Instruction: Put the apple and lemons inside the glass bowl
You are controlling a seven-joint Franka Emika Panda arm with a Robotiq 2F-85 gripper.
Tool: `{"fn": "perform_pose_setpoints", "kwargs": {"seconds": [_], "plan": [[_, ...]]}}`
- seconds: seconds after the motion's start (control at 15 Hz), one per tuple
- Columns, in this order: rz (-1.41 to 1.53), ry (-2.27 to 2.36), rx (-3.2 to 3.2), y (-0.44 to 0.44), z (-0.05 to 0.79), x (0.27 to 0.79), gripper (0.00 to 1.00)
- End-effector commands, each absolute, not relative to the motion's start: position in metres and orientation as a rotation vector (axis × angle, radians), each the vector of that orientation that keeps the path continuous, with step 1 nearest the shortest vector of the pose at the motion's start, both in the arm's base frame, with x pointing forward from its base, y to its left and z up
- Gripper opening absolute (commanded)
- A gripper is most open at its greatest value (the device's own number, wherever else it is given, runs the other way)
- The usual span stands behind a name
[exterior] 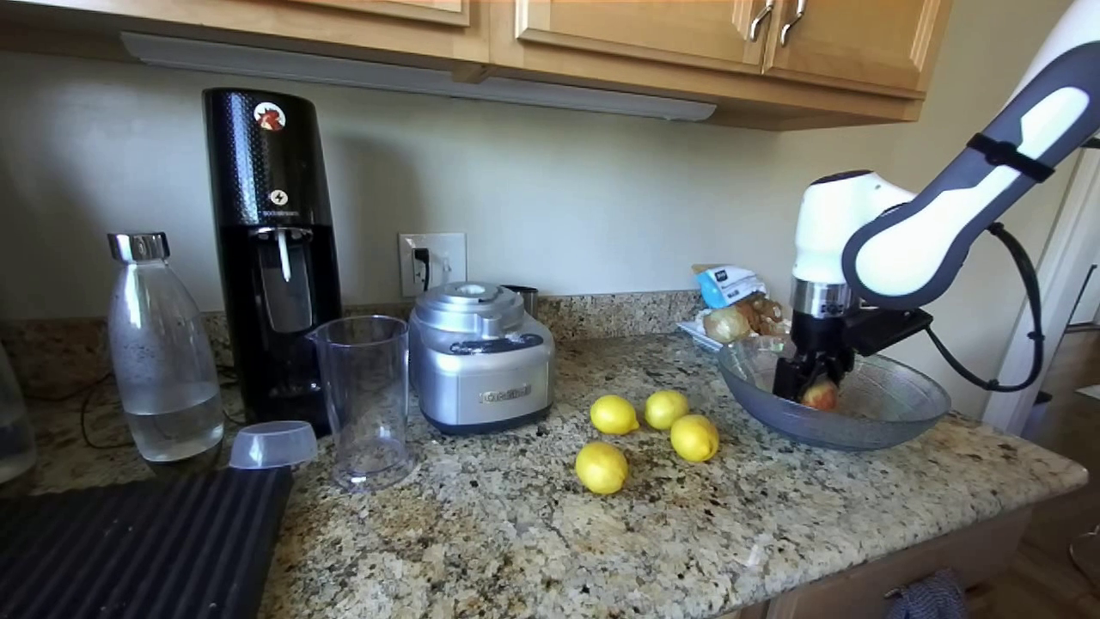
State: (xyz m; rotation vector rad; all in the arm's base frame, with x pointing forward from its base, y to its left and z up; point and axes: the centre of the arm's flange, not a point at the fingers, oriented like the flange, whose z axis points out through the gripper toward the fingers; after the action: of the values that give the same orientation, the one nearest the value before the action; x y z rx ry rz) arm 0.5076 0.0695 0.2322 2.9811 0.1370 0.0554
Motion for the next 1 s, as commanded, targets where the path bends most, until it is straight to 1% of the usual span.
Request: {"fn": "perform_pose_setpoints", "kwargs": {"seconds": [0.0, 0.53, 0.93], "plan": [[0.083, 0.149, 2.964, 0.073, 0.266, 0.491, 1.00], [0.140, 0.247, 2.939, 0.099, 0.351, 0.474, 1.00], [0.205, 0.495, 2.913, 0.154, 0.388, 0.464, 1.00]]}}
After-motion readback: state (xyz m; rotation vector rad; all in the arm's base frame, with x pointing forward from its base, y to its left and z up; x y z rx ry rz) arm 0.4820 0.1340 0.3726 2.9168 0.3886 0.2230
